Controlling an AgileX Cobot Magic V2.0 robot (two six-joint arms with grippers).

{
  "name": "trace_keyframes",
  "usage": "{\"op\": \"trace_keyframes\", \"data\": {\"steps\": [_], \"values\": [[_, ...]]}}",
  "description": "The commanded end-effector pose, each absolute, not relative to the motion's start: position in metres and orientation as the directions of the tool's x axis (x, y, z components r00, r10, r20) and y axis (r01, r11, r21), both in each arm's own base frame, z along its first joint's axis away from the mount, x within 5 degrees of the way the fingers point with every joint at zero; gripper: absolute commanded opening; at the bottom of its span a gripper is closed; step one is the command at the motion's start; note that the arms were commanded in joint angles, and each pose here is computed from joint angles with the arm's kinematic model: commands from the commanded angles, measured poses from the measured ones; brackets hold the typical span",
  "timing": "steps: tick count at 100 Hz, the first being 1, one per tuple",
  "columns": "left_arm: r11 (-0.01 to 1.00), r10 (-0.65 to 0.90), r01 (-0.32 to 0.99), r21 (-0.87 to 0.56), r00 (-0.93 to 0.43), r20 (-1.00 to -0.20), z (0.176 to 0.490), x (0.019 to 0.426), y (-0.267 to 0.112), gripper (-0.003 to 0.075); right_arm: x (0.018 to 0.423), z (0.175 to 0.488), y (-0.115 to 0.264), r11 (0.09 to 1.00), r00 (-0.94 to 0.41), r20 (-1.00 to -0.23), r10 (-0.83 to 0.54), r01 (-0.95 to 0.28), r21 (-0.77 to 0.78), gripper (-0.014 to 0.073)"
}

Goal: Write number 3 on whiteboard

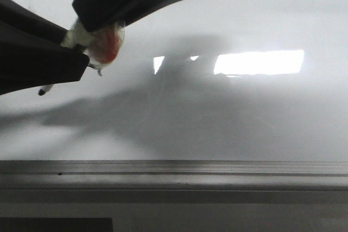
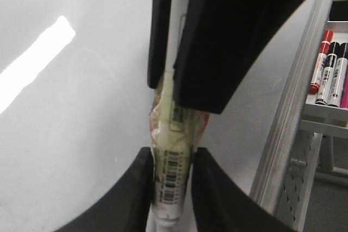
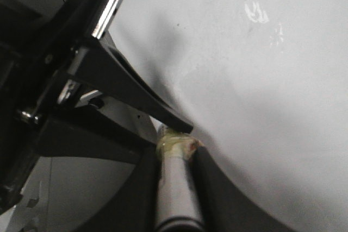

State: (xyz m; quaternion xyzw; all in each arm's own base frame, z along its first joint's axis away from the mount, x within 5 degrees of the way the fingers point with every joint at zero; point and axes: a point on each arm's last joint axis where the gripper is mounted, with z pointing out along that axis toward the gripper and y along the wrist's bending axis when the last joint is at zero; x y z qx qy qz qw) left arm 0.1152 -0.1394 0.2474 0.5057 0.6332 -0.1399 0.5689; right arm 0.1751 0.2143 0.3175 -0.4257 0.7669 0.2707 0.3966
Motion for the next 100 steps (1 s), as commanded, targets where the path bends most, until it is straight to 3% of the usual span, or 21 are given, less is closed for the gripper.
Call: {"op": "trace_keyframes", "data": {"steps": [1,6,12,21,46,100], "values": [[0.490,0.383,0.791,0.365,0.180,-0.906,0.265,0.114,-0.141,0.0322,0.180,0.338,0.211,0.520,-0.253,-0.891,-0.377,-0.854,0.023,-0.0064],[0.509,0.385,0.790,0.342,0.146,-0.911,0.265,0.113,-0.138,0.0393,0.182,0.342,0.211,0.520,-0.253,-0.892,-0.374,-0.854,0.024,-0.0064],[0.544,0.388,0.787,0.291,0.071,-0.919,0.265,0.112,-0.132,0.0409,0.185,0.350,0.209,0.523,-0.248,-0.898,-0.362,-0.852,0.025,-0.0064],[0.581,0.368,0.780,0.231,0.001,-0.930,0.267,0.107,-0.123,0.0389,0.190,0.365,0.207,0.527,-0.234,-0.910,-0.343,-0.850,0.020,-0.0064],[0.593,0.323,0.770,0.233,0.037,-0.946,0.275,0.098,-0.113,0.0294,0.213,0.381,0.203,0.569,-0.244,-0.917,-0.315,-0.822,0.023,-0.0064],[0.593,0.323,0.770,0.233,0.037,-0.946,0.275,0.098,-0.113,0.0279,0.232,0.368,0.165,0.643,-0.385,-0.850,-0.358,-0.762,0.075,-0.0064]]}}
